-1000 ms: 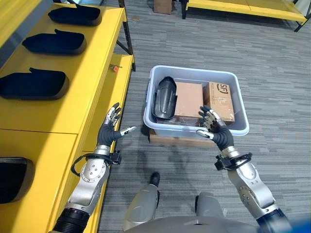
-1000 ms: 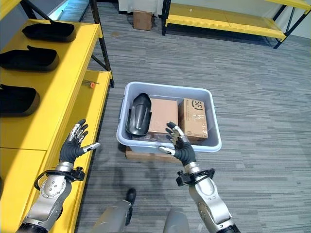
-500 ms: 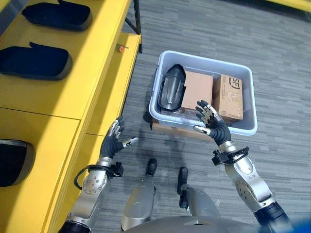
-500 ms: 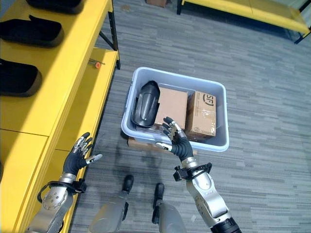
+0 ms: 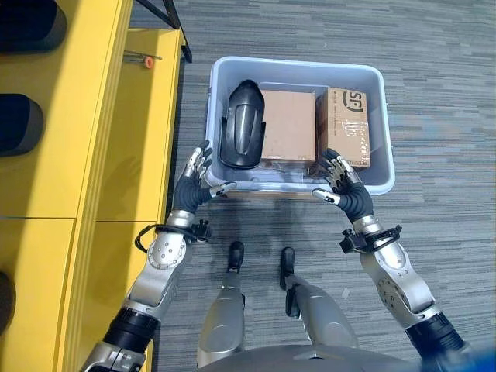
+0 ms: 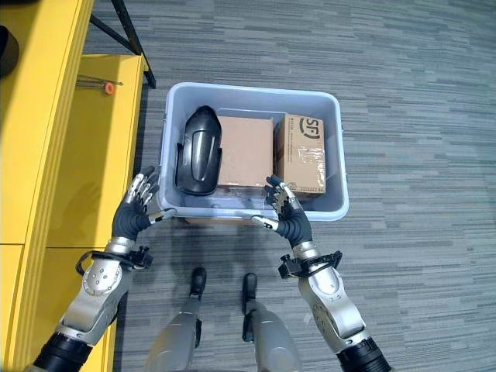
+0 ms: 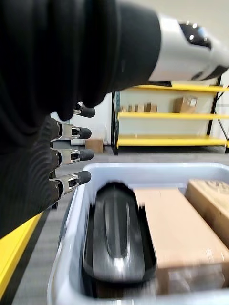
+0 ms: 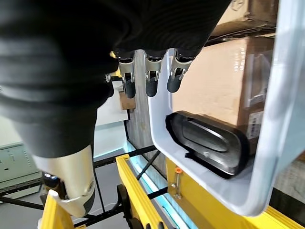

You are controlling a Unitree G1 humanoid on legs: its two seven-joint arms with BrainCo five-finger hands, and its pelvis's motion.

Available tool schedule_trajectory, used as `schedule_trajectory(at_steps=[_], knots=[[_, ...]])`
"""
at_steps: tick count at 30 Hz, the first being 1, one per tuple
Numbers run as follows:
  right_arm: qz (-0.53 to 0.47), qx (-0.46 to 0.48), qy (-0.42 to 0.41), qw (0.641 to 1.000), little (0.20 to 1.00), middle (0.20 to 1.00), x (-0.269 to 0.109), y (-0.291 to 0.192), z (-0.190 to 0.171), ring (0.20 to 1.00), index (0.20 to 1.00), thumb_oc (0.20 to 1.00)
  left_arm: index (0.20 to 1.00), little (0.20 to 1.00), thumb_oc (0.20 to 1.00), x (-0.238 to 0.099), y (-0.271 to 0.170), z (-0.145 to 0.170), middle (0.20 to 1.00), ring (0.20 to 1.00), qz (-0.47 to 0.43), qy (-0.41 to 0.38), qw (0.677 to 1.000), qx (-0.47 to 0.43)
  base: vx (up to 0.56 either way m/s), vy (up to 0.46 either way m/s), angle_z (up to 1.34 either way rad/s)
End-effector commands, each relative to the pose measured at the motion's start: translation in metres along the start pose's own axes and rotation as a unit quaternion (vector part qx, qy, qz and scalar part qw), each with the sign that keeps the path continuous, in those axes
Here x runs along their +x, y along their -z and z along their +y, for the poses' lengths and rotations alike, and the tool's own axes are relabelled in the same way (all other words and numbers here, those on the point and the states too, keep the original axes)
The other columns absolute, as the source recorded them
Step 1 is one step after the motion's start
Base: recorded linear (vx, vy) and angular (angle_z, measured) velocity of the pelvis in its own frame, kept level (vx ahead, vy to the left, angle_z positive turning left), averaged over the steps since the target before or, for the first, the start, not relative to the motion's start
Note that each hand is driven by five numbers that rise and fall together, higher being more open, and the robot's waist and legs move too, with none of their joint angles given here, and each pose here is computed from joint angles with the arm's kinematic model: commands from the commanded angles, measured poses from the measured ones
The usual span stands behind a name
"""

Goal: Move parts from the plastic box to the shelf.

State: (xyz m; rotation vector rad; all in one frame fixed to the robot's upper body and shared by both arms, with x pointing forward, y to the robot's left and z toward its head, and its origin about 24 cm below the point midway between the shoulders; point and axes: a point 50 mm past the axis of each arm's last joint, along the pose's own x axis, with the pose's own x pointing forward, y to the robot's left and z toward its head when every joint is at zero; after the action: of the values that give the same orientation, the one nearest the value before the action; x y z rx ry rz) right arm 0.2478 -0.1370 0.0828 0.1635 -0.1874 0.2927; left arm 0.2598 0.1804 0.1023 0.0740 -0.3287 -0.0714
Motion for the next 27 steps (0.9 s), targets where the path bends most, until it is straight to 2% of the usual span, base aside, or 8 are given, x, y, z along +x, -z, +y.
schedule_trajectory(at_steps=[1, 5, 11, 19, 27], knots=[[-0.078, 0.013, -0.009, 0.997, 1.0, 1.0, -0.002, -0.027, 0.006, 1.0, 1.0, 1.0, 1.0, 1.0, 1.0, 0.002, -0.027, -0.002, 1.0, 1.0, -0.082, 0.001, 0.997, 0.01, 0.02, -0.001, -0.18], [-0.081, 0.022, -0.018, 0.996, 1.0, 1.0, 0.0, -0.028, 0.011, 1.0, 1.0, 1.0, 1.0, 1.0, 1.0, 0.027, -0.048, -0.007, 1.0, 1.0, -0.142, -0.023, 0.989, 0.031, 0.01, -0.001, -0.23], [-0.087, 0.022, -0.035, 0.995, 1.0, 1.0, 0.003, -0.031, 0.015, 1.0, 1.0, 1.0, 1.0, 1.0, 1.0, 0.072, -0.057, -0.006, 1.0, 1.0, -0.169, -0.083, 0.979, 0.073, -0.01, 0.0, -0.18], [-0.088, 0.032, -0.046, 0.995, 1.0, 1.0, 0.006, -0.031, 0.021, 1.0, 1.0, 1.0, 1.0, 1.0, 1.0, 0.099, -0.052, 0.005, 1.0, 1.0, -0.144, -0.146, 0.974, 0.094, -0.01, -0.01, -0.1], [-0.092, 0.037, -0.046, 0.994, 1.0, 1.0, 0.006, -0.031, 0.021, 1.0, 1.0, 1.0, 1.0, 1.0, 1.0, 0.105, -0.045, 0.027, 1.0, 1.0, -0.117, -0.218, 0.964, 0.099, -0.01, -0.022, -0.07]])
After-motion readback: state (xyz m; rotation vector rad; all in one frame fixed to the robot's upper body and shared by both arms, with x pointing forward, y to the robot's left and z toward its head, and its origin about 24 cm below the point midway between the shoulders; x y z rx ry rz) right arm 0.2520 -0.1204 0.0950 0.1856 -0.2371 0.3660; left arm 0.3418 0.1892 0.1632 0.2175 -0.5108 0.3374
